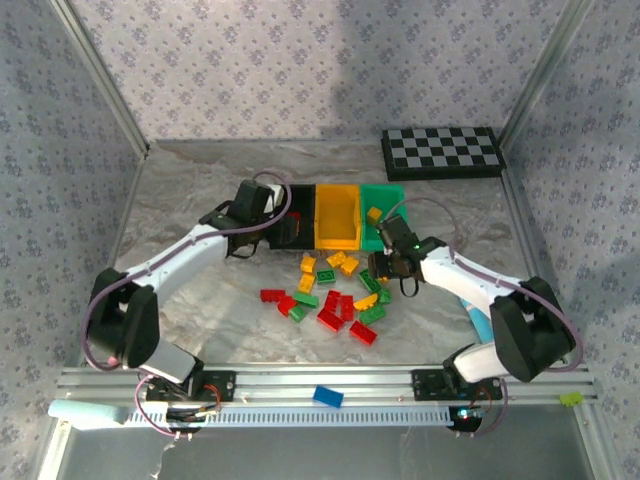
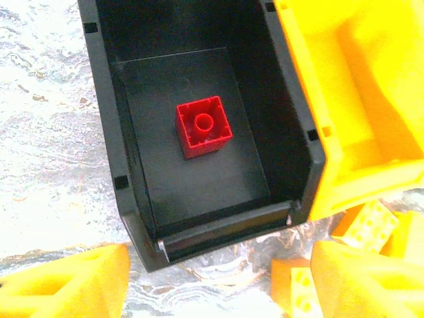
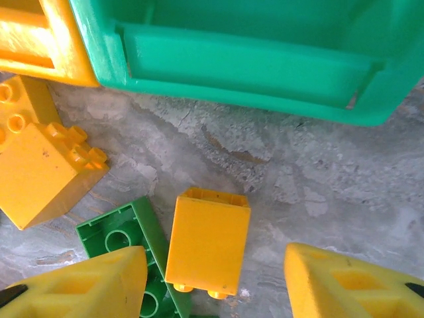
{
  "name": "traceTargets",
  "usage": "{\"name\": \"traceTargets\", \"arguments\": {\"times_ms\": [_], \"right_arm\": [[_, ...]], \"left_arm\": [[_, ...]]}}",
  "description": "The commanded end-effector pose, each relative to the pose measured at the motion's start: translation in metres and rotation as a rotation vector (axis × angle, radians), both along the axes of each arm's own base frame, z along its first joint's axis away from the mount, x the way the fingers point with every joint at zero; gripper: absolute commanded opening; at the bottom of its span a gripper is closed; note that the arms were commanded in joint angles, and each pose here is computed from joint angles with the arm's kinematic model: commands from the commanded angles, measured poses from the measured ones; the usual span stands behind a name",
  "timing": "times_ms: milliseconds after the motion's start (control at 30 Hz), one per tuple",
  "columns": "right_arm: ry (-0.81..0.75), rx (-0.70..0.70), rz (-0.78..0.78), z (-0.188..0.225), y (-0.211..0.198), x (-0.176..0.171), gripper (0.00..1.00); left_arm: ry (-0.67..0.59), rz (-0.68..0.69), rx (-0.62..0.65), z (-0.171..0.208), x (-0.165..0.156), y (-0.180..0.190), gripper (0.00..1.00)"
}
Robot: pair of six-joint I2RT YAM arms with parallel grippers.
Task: Sort the legos into containers by color
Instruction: Pick up the lego from the center of the table.
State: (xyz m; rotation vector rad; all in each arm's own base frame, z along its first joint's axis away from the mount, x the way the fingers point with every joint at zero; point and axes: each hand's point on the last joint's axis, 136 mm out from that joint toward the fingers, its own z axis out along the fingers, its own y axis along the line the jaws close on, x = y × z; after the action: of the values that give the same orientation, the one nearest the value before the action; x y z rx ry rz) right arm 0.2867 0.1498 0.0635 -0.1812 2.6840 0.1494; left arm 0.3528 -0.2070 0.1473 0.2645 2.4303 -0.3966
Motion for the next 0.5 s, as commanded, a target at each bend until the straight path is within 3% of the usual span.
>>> {"name": "traceTargets", "arguments": {"times_ms": [0,333,467], "right_arm": [[0.033,0.009,-0.009,-0.012,0.005,-0.002,0.56],[0.033,-0.027,-0.026,-0.028,-0.002,0.003,0.48],[0.035,-0.038,-0.013,-0.029,0.003,0.004,0.36]], "left_arm": [[-0.034,0.01,-0.067,0.006,-0.008,-0.003,0.73],[-0.005,-0.018,-0.108,-0.011,-0.022,-0.012,0.74],[-0.009,-0.045,-0.088,-0.01,-0.024,-0.02,0.74]]}}
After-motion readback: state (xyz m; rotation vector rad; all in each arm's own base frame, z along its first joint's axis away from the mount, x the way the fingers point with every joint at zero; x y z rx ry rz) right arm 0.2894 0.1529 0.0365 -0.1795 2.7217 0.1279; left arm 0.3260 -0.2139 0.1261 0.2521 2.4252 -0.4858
